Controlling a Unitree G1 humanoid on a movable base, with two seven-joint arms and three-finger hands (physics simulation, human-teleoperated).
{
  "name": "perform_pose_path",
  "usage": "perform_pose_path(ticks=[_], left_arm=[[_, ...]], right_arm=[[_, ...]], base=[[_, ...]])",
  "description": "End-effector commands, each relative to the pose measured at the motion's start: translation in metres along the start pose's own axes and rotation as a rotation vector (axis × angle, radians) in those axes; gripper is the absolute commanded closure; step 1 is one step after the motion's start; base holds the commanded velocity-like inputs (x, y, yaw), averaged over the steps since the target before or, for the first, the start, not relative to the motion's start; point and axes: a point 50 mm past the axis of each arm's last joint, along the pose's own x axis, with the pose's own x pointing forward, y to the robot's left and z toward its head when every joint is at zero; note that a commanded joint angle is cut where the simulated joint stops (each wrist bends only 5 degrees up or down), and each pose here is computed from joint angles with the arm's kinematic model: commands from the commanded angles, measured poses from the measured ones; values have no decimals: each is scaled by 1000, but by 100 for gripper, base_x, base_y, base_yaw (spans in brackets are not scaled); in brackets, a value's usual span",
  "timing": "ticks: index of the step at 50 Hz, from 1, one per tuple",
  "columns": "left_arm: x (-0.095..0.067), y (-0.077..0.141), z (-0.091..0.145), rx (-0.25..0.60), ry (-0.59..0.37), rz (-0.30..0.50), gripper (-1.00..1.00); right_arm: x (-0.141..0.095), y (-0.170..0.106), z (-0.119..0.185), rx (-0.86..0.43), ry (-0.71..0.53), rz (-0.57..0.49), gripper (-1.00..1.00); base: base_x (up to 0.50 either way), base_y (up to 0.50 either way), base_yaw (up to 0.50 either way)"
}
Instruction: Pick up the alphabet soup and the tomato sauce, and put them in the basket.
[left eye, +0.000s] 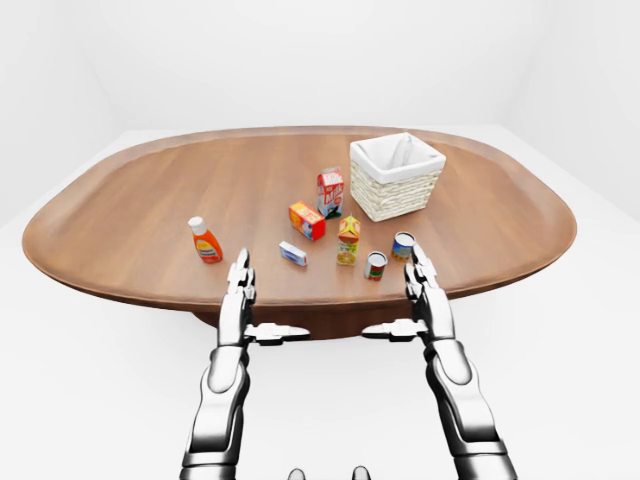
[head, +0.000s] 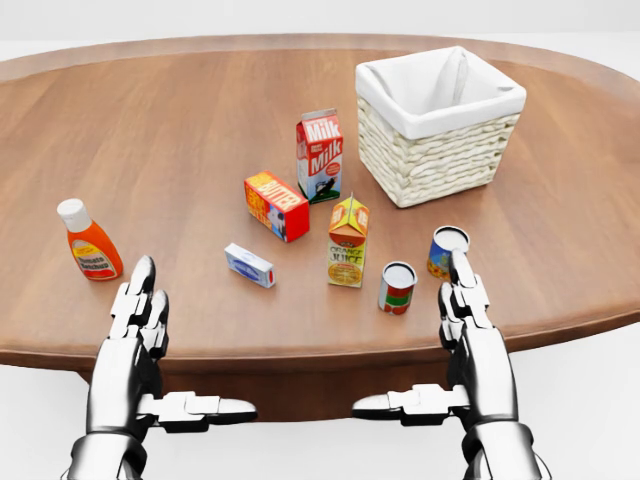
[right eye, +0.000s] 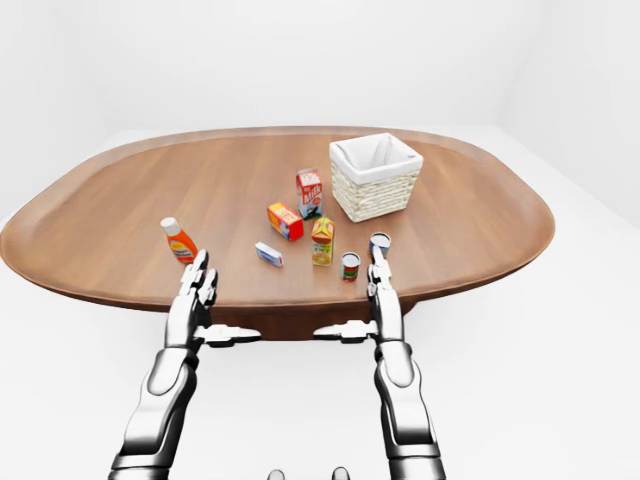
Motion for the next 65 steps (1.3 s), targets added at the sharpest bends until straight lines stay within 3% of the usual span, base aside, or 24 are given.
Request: perform_pose_path(ticks=[1, 12, 24, 41, 65], left_arm=[[1, 7, -1, -3, -5, -1, -100], [1, 7, 1, -10, -10, 1, -100], [-10, 5, 17, 24, -120, -6, -100], [-19, 6, 29, 89, -171, 15, -100], [-22, 6, 33, 118, -187, 23, -100]], right_arm=[[-1, -6, 0, 1, -6, 5, -100], [0, -6, 0, 4, -7, 1, -100], [-12, -2, 23, 17, -147, 28, -100], [-16, -1, 26, 15, -162, 45, -100], [-21, 0, 32, 8, -187, 48, -100]], base=[[0, 0, 0], [0, 0, 0], [0, 0, 0], [0, 0, 0], [0, 0, 0]])
